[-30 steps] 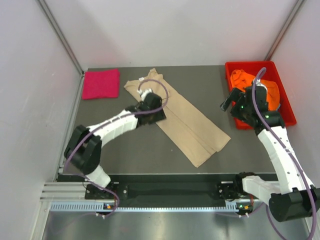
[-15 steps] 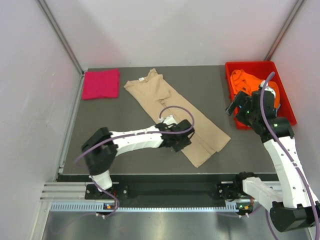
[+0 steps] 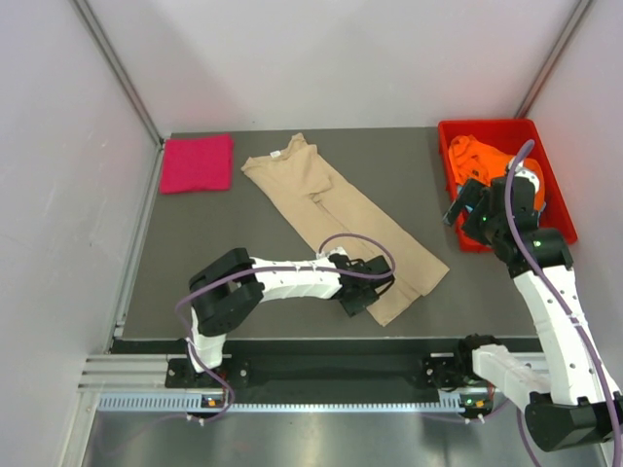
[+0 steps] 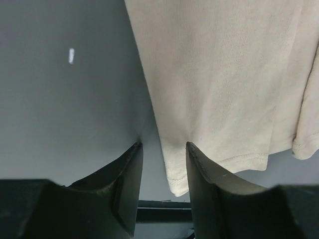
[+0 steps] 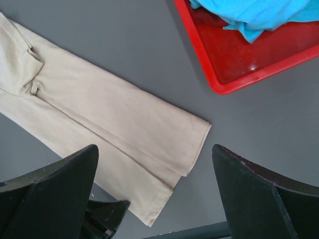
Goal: Fold and stack the t-shirts
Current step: Fold the tshirt
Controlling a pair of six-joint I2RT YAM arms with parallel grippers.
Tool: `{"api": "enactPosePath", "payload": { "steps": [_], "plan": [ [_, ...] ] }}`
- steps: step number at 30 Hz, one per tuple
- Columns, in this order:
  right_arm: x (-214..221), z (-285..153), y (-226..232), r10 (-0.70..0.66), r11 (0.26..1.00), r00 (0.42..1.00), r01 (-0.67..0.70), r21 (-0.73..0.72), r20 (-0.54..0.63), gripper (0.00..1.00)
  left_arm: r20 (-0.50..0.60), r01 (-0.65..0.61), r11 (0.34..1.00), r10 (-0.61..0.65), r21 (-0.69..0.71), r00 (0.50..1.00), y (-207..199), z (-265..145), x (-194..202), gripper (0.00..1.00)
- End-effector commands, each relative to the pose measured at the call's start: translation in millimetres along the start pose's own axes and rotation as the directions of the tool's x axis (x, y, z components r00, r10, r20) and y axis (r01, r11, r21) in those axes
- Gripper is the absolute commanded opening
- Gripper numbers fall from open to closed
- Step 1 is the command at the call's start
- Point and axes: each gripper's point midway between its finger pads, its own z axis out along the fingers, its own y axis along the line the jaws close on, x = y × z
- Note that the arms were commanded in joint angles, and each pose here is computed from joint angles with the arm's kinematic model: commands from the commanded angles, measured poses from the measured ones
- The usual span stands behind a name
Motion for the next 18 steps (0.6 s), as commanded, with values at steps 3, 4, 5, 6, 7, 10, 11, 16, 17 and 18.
{"api": "enactPosePath", "payload": {
  "steps": [3, 4, 5, 6, 7, 10, 11, 16, 17, 18],
  "plan": [
    [-14.1, -8.3, -4.8, -0.006, 1.0, 0.999, 0.005, 0.017, 0.049, 0.96, 0.004, 0.044, 0.999, -0.044, -0.022, 0.999, -5.9, 4.9, 7.9, 0.44],
    [-14.0, -8.3, -4.6, -0.007, 1.0, 0.999, 0.007, 0.016, 0.048, 0.96, 0.009, 0.038, 0.999, -0.038, -0.027, 0.999, -4.8, 5.3, 8.4, 0.44],
    [-14.6, -9.5, -4.9, -0.005, 1.0, 0.999, 0.005, 0.015, 0.052, 0.96, 0.013, 0.036, 0.999, -0.035, -0.041, 0.999, -1.7, 5.8, 7.8, 0.43],
    [-15.9, -10.9, -4.5, -0.004, 1.0, 0.998, 0.004, 0.012, 0.058, 0.96, 0.019, 0.035, 0.998, -0.034, -0.05, 0.999, 0.3, 6.5, 6.8, 0.43],
    [-15.9, -11.3, -4.9, -0.001, 1.0, 0.998, 0.001, 0.012, 0.059, 0.96, 0.024, 0.035, 0.998, -0.033, -0.055, 0.999, 1.4, 6.0, 7.0, 0.41],
    [-15.3, -12.0, -4.2, 0.003, 1.0, 0.998, -0.003, 0.006, 0.06, 0.96, 0.027, 0.045, 0.996, -0.043, -0.075, 0.999, 8.9, 6.6, 6.2, 0.35],
    [-14.9, -12.1, -4.2, 0.005, 1.0, 0.998, -0.006, 0.005, 0.059, 0.96, 0.02, 0.049, 0.996, -0.048, -0.078, 0.999, 10.5, 5.6, 7.8, 0.28],
    [-13.4, -13.1, -3.4, 0.005, 1.0, 0.999, -0.005, -0.002, 0.053, 0.96, 0.008, 0.054, 0.995, -0.054, -0.085, 0.999, 17.5, 4.2, 10.6, 0.09],
    [-14.5, -14.5, -2.7, 0.006, 1.0, 0.998, -0.006, -0.006, 0.056, 0.96, 0.009, 0.053, 0.995, -0.053, -0.089, 0.999, 19.8, 4.1, 10.9, 0.0],
    [-14.3, -15.7, -3.2, 0.007, 1.0, 0.999, -0.006, -0.005, 0.054, 0.96, 0.012, 0.058, 0.994, -0.057, -0.089, 0.998, 22.9, 1.7, 9.2, 0.0]
  ]
}}
